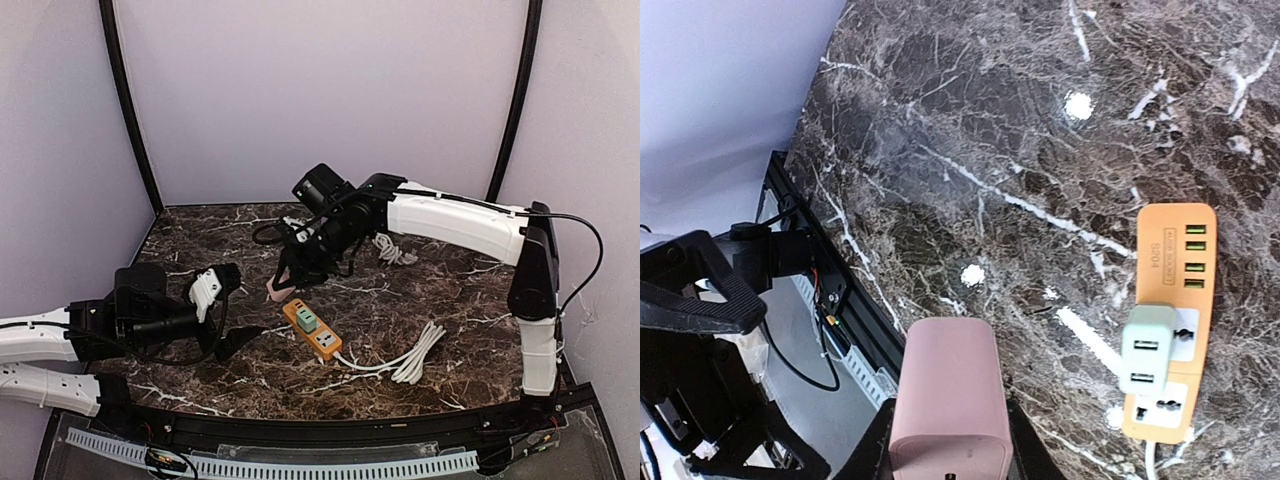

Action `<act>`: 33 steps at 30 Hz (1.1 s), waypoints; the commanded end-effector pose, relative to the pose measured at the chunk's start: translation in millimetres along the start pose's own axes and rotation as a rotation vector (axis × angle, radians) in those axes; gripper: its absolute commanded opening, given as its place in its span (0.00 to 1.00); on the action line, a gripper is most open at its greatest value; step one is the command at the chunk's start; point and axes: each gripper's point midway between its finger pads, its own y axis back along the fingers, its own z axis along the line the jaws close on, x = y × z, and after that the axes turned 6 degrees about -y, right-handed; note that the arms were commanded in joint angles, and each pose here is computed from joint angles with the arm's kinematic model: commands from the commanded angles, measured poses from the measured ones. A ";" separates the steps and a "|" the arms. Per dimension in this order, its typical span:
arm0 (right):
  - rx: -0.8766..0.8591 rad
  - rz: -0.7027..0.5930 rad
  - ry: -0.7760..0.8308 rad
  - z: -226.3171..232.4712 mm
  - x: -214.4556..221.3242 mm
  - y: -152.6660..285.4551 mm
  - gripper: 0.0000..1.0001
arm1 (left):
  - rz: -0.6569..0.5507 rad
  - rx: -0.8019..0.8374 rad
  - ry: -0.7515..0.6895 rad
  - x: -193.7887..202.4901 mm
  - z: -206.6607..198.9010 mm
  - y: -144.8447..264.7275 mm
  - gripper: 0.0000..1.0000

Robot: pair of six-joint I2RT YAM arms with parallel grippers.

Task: Insert the plug

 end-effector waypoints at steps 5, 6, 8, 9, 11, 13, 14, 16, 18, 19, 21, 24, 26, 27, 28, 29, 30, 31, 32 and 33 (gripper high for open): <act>0.123 -0.083 0.021 -28.6 -17.1 46.3 0.00 | 0.020 -0.037 0.055 4.2 8.8 18.6 0.99; 0.135 -0.087 0.019 -33.2 -18.1 51.0 0.00 | 0.026 -0.050 0.057 6.7 10.8 19.6 0.99; 0.149 -0.094 0.020 -39.0 -18.6 59.9 0.00 | 0.035 -0.073 0.061 10.3 14.5 23.4 0.99; 0.157 -0.094 0.019 -42.6 -17.9 63.4 0.00 | 0.034 -0.079 0.064 10.9 15.8 26.3 0.99; 0.172 -0.097 0.019 -47.7 -16.4 70.7 0.00 | 0.036 -0.095 0.066 14.3 18.0 30.0 0.99; 0.197 -0.094 0.021 -53.5 -13.1 76.4 0.00 | 0.043 -0.105 0.067 19.1 19.0 33.3 0.99; 0.212 -0.089 0.026 -56.2 -10.2 78.8 0.00 | 0.047 -0.111 0.068 21.0 19.8 34.4 0.99; 0.239 -0.070 0.031 -62.2 -4.3 81.6 0.00 | 0.049 -0.122 0.072 23.8 21.5 38.7 0.99; 0.262 -0.050 0.034 -67.8 1.8 82.6 0.00 | 0.055 -0.128 0.076 27.0 22.2 41.2 0.99; 0.272 -0.042 0.036 -70.1 5.1 84.1 0.00 | 0.065 -0.130 0.077 30.4 22.0 41.9 0.99; 0.282 -0.037 0.036 -73.1 9.7 85.5 0.00 | 0.065 -0.133 0.081 32.3 22.2 44.1 0.99; 0.285 -0.026 0.033 -76.5 15.0 85.6 0.00 | 0.061 -0.138 0.082 33.1 22.9 46.0 0.99; 0.285 -0.013 0.032 -78.2 19.3 84.4 0.00 | 0.067 -0.141 0.080 33.4 23.6 47.1 0.99; 0.284 -0.007 0.031 -79.2 20.9 83.5 0.00 | 0.068 -0.146 0.081 32.6 24.8 48.0 0.99; 0.281 -0.002 0.032 -79.4 22.6 83.0 0.00 | 0.075 -0.146 0.084 33.8 24.9 48.9 0.99; 0.279 0.005 0.032 -79.8 24.3 82.2 0.00 | 0.075 -0.147 0.086 33.1 25.4 49.9 0.99; 0.279 0.009 0.032 -80.3 25.2 81.7 0.00 | 0.077 -0.146 0.088 33.9 25.1 51.0 0.99; 0.281 0.015 0.031 -81.3 26.7 80.5 0.00 | 0.075 -0.145 0.089 33.5 25.1 51.6 0.99; 0.282 0.020 0.032 -81.8 28.0 79.4 0.00 | 0.072 -0.145 0.092 33.5 25.1 52.8 0.99; 0.283 0.026 0.031 -82.6 29.1 77.9 0.00 | 0.072 -0.146 0.092 33.8 25.3 53.2 0.99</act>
